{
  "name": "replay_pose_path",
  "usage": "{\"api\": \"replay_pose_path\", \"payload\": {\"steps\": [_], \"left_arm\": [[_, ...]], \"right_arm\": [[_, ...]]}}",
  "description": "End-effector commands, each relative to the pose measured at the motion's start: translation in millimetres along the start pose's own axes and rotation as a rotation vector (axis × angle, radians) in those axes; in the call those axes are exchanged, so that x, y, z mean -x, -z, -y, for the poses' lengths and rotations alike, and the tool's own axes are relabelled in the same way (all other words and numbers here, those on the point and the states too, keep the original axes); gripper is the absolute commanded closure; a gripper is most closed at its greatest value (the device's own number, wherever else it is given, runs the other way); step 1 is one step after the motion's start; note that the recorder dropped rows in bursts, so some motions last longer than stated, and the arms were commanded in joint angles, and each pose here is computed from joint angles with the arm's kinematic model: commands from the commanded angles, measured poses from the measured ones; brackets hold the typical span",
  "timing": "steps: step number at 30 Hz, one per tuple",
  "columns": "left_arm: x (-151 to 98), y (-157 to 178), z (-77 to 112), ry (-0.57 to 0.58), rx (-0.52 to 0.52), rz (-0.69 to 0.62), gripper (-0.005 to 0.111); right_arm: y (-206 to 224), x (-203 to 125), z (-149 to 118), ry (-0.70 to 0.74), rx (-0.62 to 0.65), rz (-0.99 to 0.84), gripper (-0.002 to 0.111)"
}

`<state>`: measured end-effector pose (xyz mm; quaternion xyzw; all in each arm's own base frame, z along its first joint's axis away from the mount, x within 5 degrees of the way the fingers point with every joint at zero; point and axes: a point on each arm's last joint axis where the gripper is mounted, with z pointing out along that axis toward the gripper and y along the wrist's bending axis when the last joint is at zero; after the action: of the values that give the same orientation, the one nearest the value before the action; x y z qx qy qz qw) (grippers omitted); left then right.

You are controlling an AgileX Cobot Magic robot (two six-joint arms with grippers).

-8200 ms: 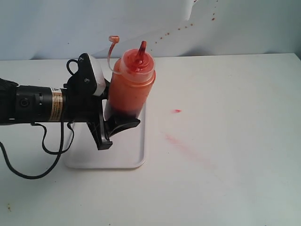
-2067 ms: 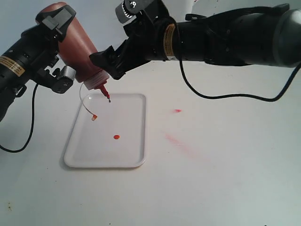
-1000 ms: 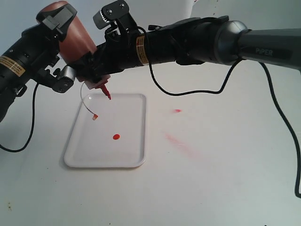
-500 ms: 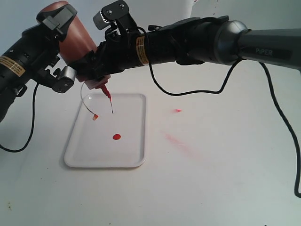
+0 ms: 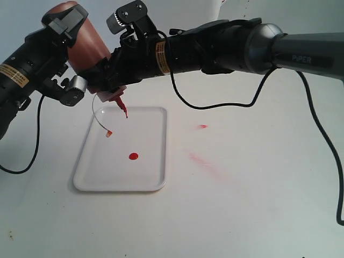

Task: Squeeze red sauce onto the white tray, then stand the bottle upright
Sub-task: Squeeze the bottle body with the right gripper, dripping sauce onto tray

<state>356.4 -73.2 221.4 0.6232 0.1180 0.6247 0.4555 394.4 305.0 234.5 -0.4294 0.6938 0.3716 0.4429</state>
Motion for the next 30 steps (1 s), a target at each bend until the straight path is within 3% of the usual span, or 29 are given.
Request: {"api": "replay_pose_path", "payload": {"steps": [1,6,16,19,23,30], "left_arm": [[-6,-1,-8.3,0.023,0.055,-0.050,0.107],[-6,-1,-8.2,0.024,0.054,-0.052,0.107],[-6,-1,-8.2,0.024,0.054,-0.052,0.107],[-6,-1,-8.2,0.024,0.054,-0.052,0.107],[-6,-1,-8.2,0.024,0.054,-0.052,0.107],[-6,-1,-8.2,0.024,0.054,-0.052,0.107]], "right_arm": [[2,5,-3,-0.039,0.009,-0.004,0.103],[7,13,-5,-0.024,0.009,0.009,0.095],[12,19,-8,0.018,0.007,0.002,0.091],[12,18,-8,0.033,0.008,-0.008,0.067],[12,17,-7,0.046,-0.005,-0.020,0.006],[12,17,-8,0.096,0.005,-0.020,0.003]]}}
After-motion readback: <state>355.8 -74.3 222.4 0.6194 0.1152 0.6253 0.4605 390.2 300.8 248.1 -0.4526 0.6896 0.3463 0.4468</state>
